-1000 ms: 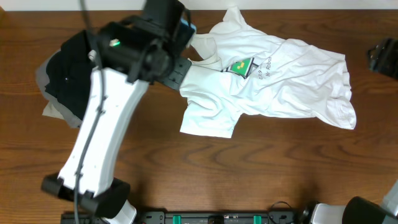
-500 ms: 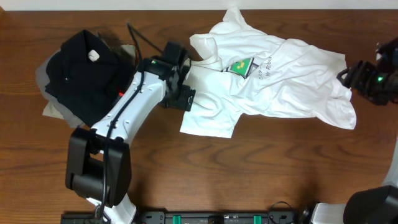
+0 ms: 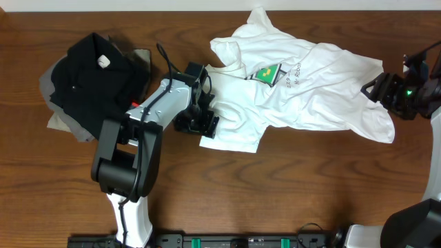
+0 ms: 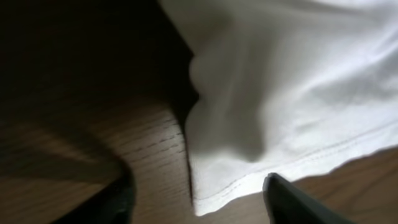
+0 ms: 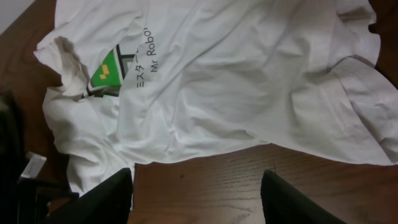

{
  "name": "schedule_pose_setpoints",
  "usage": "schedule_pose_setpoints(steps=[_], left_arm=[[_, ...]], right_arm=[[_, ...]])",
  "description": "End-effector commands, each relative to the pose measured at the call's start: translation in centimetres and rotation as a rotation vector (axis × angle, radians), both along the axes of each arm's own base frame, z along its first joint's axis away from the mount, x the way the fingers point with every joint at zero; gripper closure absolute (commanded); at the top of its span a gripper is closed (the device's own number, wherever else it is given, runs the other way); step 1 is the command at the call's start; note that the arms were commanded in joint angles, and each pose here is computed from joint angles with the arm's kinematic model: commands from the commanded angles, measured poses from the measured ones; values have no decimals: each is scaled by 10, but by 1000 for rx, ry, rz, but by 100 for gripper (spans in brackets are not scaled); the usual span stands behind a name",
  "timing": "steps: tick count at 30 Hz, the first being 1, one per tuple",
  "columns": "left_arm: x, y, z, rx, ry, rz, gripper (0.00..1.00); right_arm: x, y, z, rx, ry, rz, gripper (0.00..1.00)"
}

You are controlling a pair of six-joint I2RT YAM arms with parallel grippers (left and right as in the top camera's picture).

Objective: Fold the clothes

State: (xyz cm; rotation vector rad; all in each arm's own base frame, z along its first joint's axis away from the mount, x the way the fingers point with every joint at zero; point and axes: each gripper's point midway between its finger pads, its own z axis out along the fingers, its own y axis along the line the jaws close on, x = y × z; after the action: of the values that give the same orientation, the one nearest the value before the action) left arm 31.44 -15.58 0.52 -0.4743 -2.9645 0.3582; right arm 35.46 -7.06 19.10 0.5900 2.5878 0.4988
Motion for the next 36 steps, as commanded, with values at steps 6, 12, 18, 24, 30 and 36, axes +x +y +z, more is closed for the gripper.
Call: schedule_pose_setpoints(steps=[6,12,18,24,30,36], left_arm=[[-22,5,-2,10,93,-13,94],[-58,56,16,205,267,112,94],[-58,99,40,252,273,261,94],[-38,86,50,84,179,252,83],[-22,42,48,-39,81,120,44],[-23,20,26,16,65,3,33]], right_arm=[[-1,-1,-4,-14,18,-11,36],[-7,-18,-13,-96,70,-74,34],[-18,-42,-44,-181,170,-207,27],[-31,-63,-90,-238,286,-305,27],[-40,-76,-109,-193,341,-384,27],[-27,-67,-103,-75,260,-334,30]])
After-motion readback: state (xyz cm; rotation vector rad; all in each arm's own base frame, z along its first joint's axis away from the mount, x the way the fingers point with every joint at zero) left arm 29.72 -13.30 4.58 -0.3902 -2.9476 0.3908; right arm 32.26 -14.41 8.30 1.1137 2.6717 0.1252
